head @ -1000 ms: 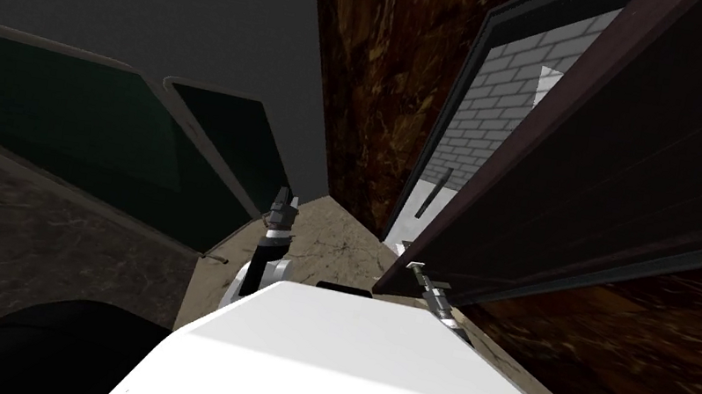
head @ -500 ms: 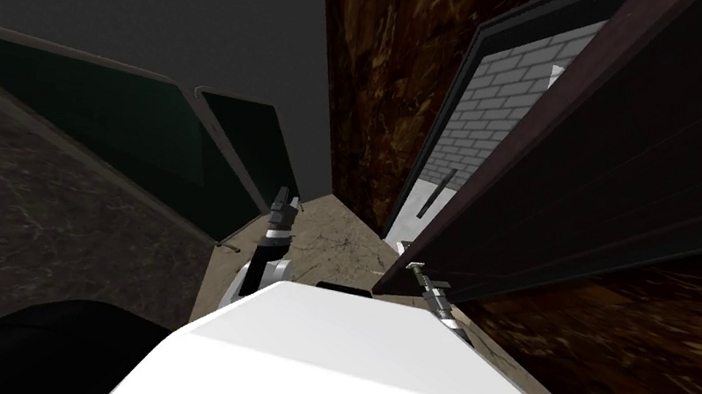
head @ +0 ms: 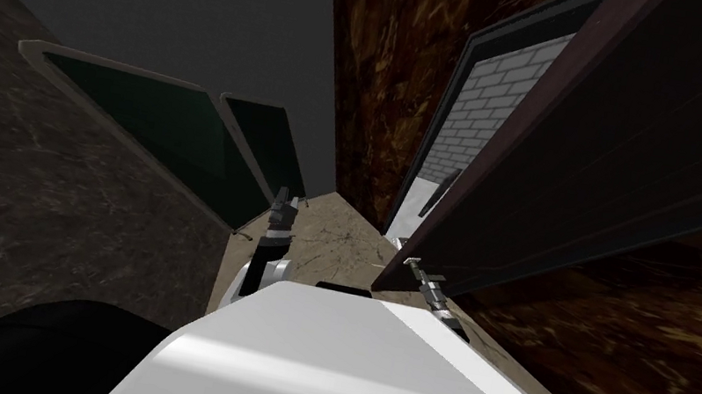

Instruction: Pull the door open

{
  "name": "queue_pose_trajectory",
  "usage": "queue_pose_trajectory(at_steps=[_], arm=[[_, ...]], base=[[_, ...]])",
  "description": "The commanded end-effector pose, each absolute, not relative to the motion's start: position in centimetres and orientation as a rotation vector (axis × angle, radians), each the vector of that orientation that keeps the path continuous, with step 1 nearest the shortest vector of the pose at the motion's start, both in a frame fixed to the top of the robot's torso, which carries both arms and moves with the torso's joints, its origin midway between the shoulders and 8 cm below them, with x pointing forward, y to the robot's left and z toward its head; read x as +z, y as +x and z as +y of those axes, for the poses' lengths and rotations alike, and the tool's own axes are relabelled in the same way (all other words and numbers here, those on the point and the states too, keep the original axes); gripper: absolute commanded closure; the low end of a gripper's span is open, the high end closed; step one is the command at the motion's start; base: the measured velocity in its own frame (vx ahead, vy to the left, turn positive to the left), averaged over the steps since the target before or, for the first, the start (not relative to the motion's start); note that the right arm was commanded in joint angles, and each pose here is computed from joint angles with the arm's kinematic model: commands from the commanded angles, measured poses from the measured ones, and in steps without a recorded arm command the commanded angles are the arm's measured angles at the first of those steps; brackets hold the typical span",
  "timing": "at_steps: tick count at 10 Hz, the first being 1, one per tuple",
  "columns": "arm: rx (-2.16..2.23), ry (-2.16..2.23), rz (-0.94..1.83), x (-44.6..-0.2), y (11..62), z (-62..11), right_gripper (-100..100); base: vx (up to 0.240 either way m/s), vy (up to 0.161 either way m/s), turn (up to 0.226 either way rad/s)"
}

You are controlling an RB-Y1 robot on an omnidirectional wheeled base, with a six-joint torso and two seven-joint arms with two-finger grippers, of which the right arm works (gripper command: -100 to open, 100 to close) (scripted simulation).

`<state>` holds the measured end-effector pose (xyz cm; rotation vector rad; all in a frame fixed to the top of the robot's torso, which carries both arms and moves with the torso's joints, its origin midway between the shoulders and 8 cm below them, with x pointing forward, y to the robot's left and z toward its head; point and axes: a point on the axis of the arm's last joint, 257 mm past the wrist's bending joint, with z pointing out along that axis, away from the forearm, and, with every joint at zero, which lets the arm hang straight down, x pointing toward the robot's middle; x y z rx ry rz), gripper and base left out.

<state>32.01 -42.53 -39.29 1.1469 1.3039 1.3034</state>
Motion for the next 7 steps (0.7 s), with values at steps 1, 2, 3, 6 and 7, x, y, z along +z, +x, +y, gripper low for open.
queue_pose_trajectory(at_steps=[1, 2, 3, 6, 7], arm=[[1.316, 1.146, 1.314, -39.5, 32.7, -41.7, 100], [1.320, 1.142, 1.318, -39.5, 33.2, -41.4, 100], [1.320, 1.142, 1.318, -39.5, 33.2, -41.4, 100], [1.329, 1.134, 1.326, -39.4, 34.4, -40.6, 100], [1.332, 1.131, 1.330, -39.4, 34.8, -40.4, 100]], base=[[-0.202, -0.083, 0.121], [-0.214, -0.086, 0.104], [-0.125, -0.056, 0.024], [-0.124, -0.040, 0.076], [-0.213, -0.099, 0.086]])
